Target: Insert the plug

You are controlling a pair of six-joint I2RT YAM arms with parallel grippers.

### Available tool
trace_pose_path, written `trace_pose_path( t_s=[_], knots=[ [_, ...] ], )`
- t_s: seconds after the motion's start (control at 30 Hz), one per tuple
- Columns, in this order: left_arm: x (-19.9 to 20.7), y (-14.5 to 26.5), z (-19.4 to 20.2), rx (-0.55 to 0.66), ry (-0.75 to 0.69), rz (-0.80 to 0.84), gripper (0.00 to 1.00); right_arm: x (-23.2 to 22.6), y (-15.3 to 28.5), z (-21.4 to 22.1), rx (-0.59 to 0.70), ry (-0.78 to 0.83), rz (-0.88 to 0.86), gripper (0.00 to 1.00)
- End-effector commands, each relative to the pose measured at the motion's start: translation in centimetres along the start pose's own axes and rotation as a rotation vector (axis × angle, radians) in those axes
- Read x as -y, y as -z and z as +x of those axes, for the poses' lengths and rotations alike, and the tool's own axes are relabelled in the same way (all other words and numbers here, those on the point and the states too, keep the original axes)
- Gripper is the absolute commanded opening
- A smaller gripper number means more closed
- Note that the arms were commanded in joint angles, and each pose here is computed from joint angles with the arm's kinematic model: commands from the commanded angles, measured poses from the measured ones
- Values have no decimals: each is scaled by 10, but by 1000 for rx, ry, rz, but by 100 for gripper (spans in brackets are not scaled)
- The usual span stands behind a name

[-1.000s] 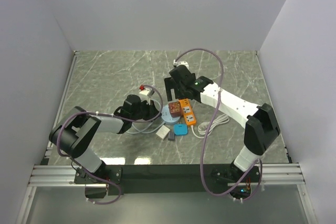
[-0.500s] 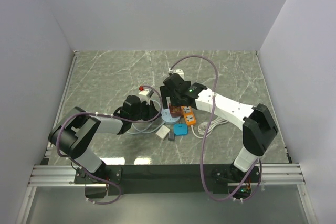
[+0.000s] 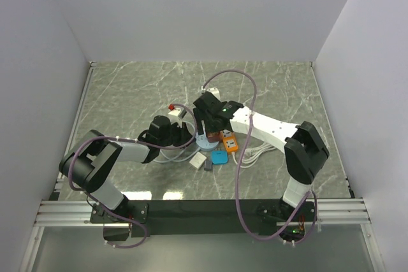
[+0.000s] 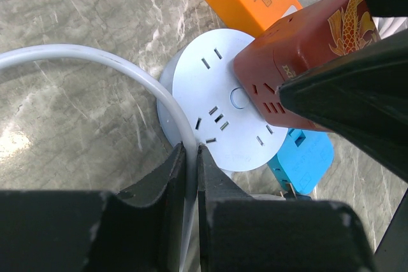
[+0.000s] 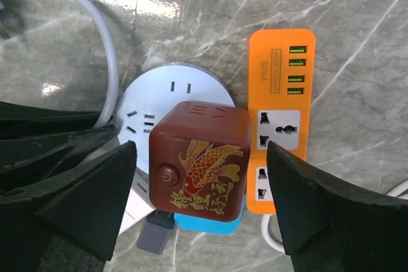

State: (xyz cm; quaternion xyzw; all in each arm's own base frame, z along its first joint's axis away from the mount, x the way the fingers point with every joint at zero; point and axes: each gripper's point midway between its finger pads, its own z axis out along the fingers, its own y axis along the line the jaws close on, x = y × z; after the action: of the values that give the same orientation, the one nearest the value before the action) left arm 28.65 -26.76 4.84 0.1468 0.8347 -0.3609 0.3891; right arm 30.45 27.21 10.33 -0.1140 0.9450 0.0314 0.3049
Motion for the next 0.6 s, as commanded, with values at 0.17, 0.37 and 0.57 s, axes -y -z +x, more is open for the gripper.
trace_pose_path(
  t_s=[0.17, 0.37, 0.57],
  knots=[
    [3, -1, -4, 22, -10, 7, 0, -4, -4, -1, -12, -4, 19, 79],
    [3, 0, -5, 24, -11, 4, 0, 3, -4, 0, -16, 4, 54, 64],
    [1, -1, -3, 21, -10, -2, 1, 11, -8, 4, -23, 1, 83, 53]
  ],
)
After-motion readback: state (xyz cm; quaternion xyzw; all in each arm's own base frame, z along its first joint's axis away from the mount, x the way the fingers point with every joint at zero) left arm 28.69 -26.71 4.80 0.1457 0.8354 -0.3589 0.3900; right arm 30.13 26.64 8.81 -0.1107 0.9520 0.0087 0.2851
